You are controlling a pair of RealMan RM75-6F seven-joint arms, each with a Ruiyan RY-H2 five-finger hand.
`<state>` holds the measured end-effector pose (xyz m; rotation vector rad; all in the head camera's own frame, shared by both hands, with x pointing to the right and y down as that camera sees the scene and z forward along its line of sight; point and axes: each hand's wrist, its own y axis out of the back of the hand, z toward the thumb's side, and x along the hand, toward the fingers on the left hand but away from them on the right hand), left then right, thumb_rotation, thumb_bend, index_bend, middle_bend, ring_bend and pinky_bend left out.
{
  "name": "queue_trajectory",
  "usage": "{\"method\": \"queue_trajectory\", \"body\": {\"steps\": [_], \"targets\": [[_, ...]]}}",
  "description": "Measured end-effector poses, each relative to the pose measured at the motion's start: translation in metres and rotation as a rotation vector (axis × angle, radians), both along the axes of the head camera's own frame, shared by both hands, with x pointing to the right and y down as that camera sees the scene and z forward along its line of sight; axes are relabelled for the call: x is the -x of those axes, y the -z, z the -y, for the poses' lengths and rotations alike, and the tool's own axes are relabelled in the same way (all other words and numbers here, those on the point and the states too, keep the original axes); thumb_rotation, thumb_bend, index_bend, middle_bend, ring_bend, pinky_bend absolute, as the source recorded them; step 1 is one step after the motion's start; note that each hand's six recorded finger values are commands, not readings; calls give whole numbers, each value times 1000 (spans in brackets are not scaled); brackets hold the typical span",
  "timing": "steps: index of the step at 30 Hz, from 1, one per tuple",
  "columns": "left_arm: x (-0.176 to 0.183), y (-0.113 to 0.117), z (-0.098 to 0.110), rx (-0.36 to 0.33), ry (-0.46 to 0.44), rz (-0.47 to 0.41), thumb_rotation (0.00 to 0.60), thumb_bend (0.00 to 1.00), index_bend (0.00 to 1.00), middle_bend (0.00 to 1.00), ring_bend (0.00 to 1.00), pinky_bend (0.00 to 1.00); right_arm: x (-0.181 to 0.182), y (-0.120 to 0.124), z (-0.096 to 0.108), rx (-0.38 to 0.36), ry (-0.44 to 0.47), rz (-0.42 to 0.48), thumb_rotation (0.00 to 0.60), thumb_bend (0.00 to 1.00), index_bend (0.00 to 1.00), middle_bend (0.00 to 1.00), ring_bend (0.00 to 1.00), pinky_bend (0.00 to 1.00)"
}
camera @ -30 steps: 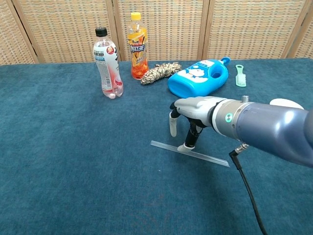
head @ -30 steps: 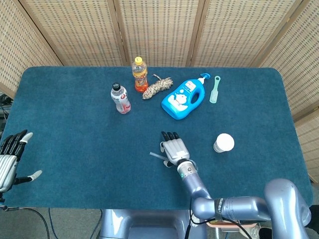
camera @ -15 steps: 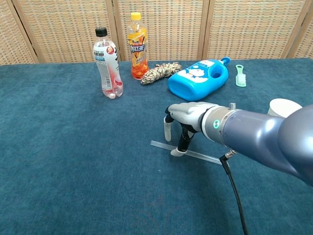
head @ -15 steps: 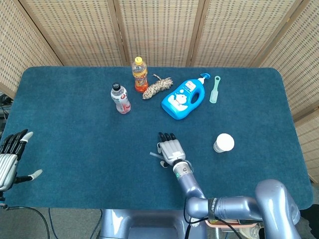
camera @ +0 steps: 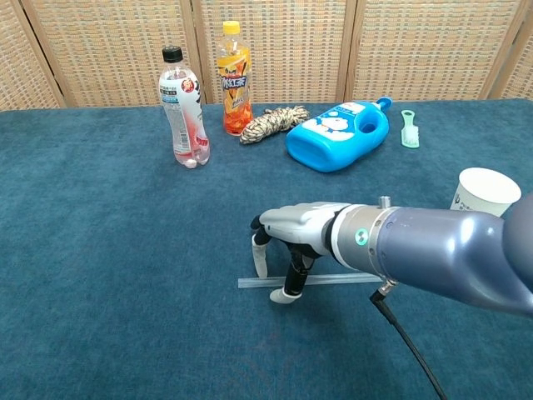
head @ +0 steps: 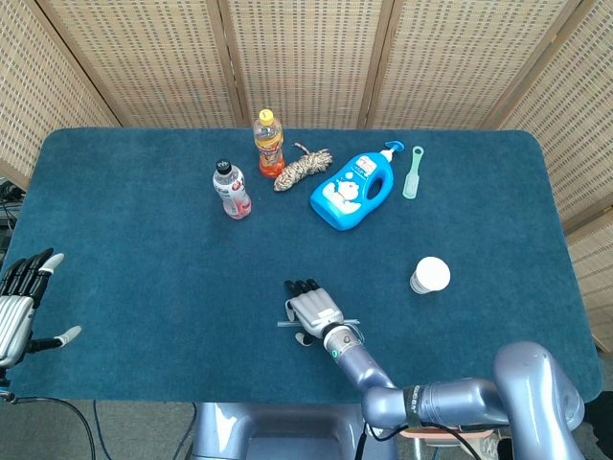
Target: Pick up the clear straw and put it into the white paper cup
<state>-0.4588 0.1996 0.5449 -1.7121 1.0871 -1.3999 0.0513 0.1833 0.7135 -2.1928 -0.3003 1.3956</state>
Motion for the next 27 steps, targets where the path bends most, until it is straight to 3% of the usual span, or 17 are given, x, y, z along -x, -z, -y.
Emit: {"method": "queue_trajectory", "body": {"steps": [14, 27], "targets": [[-1, 0, 0, 1, -5, -2, 600, 115, 0, 0, 0, 0, 0, 1, 0, -87, 57, 20, 600, 390, 508, 0, 0, 0], [-2, -1, 0, 6, -4, -5, 600, 115, 0, 0, 0, 0, -6, -13, -4, -141, 91, 20, 600, 427, 533, 0, 0, 0]]}}
